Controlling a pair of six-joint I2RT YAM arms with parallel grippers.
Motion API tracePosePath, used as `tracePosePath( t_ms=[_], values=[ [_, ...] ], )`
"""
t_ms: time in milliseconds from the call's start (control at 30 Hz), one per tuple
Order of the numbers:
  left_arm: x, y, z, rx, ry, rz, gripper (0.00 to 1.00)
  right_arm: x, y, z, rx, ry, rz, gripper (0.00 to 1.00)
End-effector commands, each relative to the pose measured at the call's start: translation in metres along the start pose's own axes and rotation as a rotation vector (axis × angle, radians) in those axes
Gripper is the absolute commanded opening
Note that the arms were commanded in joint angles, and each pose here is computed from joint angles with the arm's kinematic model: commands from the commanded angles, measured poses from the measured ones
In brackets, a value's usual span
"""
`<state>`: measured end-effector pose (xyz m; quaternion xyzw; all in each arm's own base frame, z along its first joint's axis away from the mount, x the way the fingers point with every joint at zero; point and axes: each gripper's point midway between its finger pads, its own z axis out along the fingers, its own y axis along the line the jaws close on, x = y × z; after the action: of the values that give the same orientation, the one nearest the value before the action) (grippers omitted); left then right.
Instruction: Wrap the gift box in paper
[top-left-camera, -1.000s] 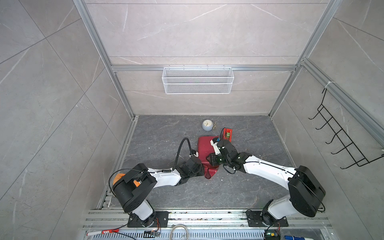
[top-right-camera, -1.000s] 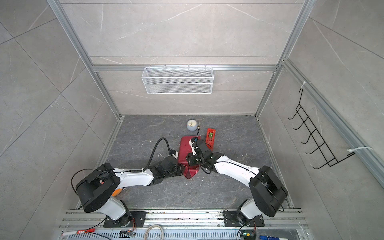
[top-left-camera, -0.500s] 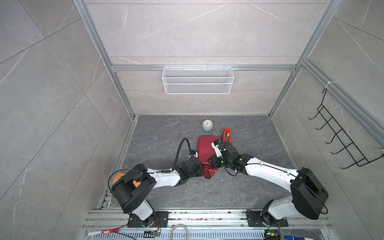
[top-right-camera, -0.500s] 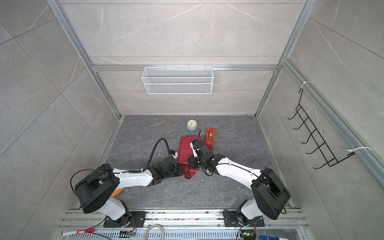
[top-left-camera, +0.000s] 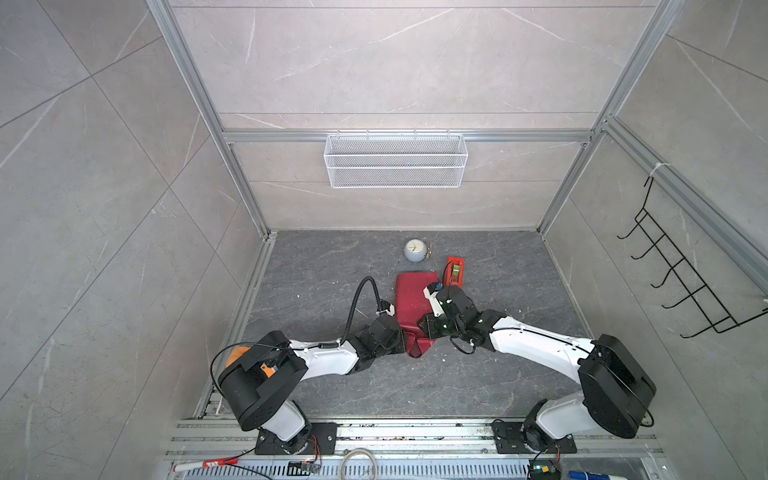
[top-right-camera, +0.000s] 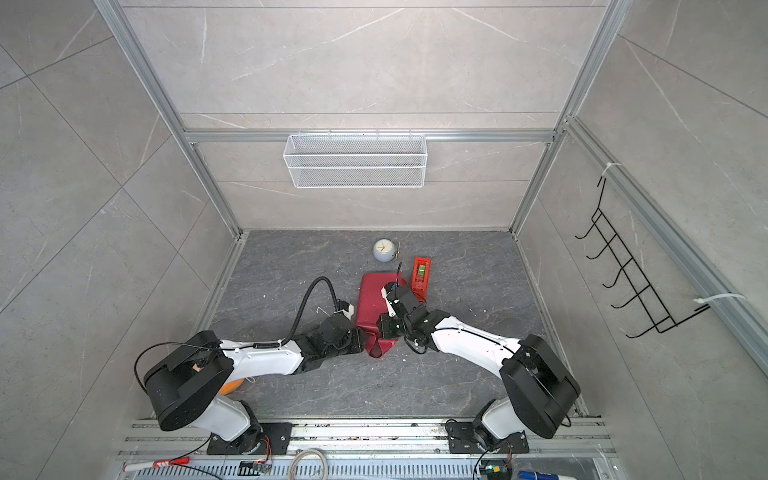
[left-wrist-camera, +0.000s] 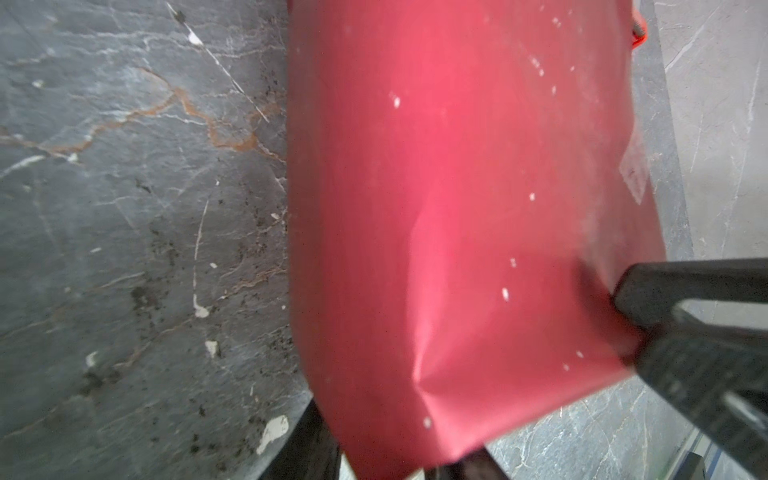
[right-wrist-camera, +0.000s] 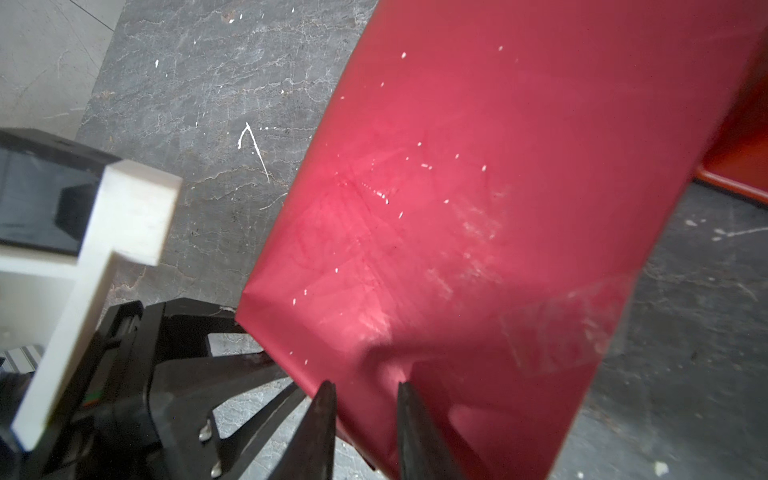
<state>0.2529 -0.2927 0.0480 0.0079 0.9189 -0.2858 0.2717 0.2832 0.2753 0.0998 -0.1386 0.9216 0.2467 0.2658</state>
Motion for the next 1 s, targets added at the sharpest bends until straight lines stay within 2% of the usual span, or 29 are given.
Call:
tracePosePath(
  t_ms=[0,333,633,967],
  values=[
    [-0.007,-0.009,-0.005,0.032,-0.029,-0.005,0.33,-0.003,0.011,-0.006,-0.047,-0.004,-0.020,0.31],
    [-0.007,-0.009,-0.004,0.031,-0.026,-0.002,0.33,-0.010,0.031,-0.006,-0.073,-0.023,-0.061,0.31],
    [-0.006,-0.010,-0.002,0.036,-0.022,-0.002,0.33,0.009,0.016,0.010,-0.029,0.022,-0.048,0.29],
    [-0.011,-0.021,0.002,0.077,-0.028,0.001,0.33,0.009,0.014,0.007,-0.019,0.019,-0.051,0.29]
  ],
)
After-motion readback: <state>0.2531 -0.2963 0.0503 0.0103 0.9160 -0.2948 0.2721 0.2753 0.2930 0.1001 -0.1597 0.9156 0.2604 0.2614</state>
